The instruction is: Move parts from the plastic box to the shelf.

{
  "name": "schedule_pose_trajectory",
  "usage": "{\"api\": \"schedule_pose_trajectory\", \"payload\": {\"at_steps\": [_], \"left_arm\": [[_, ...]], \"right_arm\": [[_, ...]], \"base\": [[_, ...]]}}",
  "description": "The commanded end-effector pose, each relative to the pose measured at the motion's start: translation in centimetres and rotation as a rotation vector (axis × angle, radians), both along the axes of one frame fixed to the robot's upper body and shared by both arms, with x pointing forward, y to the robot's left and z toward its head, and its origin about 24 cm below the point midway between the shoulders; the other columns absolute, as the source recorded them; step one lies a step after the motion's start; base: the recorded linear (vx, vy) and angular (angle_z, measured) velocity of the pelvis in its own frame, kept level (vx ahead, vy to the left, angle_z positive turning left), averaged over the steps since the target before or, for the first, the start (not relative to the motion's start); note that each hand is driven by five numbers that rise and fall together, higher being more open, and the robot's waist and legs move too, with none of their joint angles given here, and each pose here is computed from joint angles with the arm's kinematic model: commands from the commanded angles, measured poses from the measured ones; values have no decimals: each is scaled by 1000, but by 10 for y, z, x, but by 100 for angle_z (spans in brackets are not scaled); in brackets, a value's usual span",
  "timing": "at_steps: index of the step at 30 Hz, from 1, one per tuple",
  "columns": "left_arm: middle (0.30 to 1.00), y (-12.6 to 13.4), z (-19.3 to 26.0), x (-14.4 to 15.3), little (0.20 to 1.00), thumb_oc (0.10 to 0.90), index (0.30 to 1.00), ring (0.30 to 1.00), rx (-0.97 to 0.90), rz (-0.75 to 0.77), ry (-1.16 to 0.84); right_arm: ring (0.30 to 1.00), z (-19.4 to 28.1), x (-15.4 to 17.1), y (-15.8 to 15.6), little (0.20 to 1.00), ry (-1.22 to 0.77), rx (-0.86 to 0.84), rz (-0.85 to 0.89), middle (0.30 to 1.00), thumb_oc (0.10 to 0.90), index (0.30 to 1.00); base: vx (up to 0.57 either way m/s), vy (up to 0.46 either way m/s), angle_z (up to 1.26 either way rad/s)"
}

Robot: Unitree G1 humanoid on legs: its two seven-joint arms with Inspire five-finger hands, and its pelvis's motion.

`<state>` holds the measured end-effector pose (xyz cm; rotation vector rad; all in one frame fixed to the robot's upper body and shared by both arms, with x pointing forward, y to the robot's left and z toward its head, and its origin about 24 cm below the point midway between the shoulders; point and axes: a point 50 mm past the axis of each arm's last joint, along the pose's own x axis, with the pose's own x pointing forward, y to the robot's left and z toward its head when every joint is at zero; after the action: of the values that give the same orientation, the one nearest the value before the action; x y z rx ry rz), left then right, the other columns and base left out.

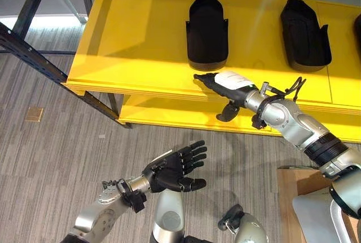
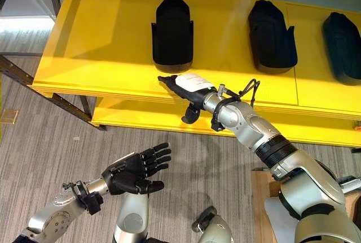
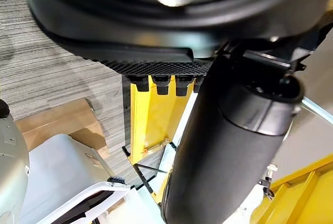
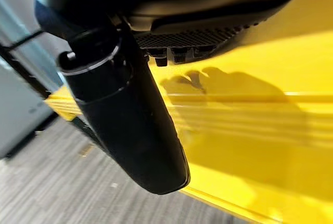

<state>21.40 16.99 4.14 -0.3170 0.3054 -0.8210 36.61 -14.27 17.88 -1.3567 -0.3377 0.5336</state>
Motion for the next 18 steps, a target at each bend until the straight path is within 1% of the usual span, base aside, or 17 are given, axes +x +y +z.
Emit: {"api": "schedule_pose_trajectory", "payload": {"at_steps": [1, 6, 9, 18], "left_arm": [[1000, -17, 27, -7, 1000, 900, 1000, 1000, -72, -145, -144], [1000, -15, 28, -6, 1000, 900, 1000, 1000, -69, -152, -142], [1000, -15, 26, -7, 1000, 900, 1000, 1000, -71, -153, -137], [1000, -16, 28, -5, 1000, 900, 1000, 1000, -60, -159, -132]], "right_arm": [[1000, 68, 7, 21, 1000, -194, 92, 68, 1000, 900, 1000], [1000, 60, 13, 13, 1000, -138, 7, 30, 1000, 900, 1000], [1000, 58, 15, 9, 1000, -127, -10, 10, 1000, 900, 1000], [1000, 66, 25, 4, 1000, -167, 21, -60, 1000, 900, 1000]], "base": [[2, 6, 9], [1, 0, 4], [0, 0, 0], [0, 0, 0]]}}
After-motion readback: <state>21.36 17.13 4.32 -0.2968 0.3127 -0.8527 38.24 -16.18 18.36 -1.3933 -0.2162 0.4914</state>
